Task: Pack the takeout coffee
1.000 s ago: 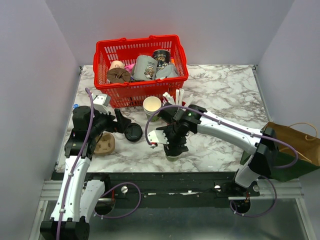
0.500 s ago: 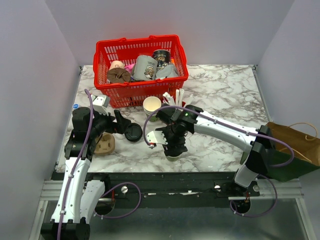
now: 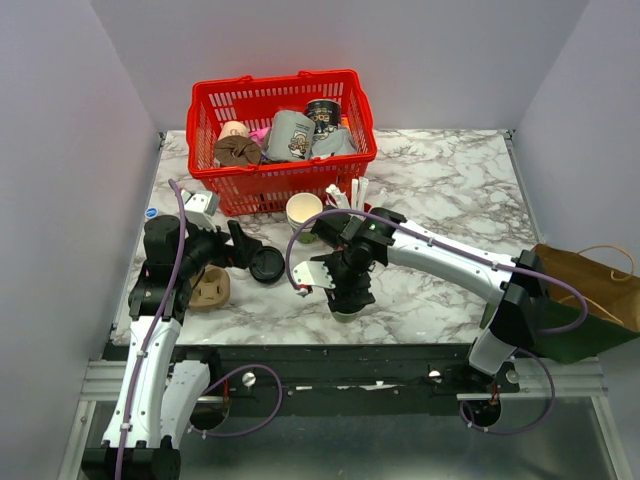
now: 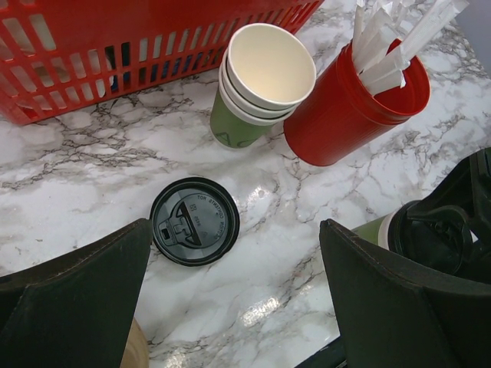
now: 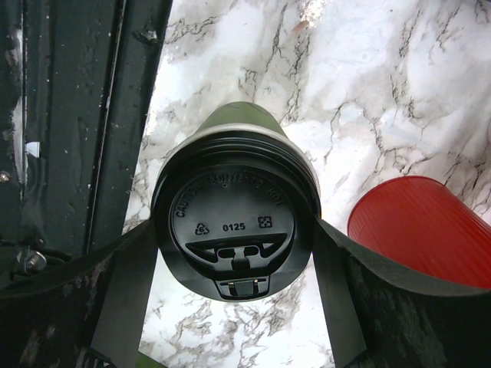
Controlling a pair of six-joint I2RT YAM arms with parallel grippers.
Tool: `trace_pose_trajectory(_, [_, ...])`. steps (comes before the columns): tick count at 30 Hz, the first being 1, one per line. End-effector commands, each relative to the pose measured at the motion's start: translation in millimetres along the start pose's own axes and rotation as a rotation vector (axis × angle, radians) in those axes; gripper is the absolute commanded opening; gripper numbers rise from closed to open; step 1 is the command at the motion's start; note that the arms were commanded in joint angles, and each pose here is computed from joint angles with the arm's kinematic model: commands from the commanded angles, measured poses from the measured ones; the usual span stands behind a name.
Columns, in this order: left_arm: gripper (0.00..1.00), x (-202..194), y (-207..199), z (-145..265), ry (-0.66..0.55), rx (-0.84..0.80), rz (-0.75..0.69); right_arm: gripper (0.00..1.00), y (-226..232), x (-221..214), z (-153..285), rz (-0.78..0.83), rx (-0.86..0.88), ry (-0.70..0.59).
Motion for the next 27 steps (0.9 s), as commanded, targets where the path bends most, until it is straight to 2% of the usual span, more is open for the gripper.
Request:
trace_pose_trajectory(1, [0.97, -1.3, -3.0, 1.3, -0.002, -0.025, 0.007, 0.79, 3.0, 4.0, 4.5, -0.008, 0.023, -0.021])
trace_pose_trajectory(27, [0.97, -3.4, -1.4, -3.0, 0.003, -0.033, 0.025, 0.79, -0.4, 1.2, -7.6, -0.029, 0.012, -0.015])
Point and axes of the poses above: each gripper's point midway between its finger pads, its own z axis back along the fingers, its own y axis along the line the jaws close on, x = y × z, the point moved 2 cm from there along z, back along the fingers, and after that the axes turned 13 degrees about z, right-handed, at the moved point
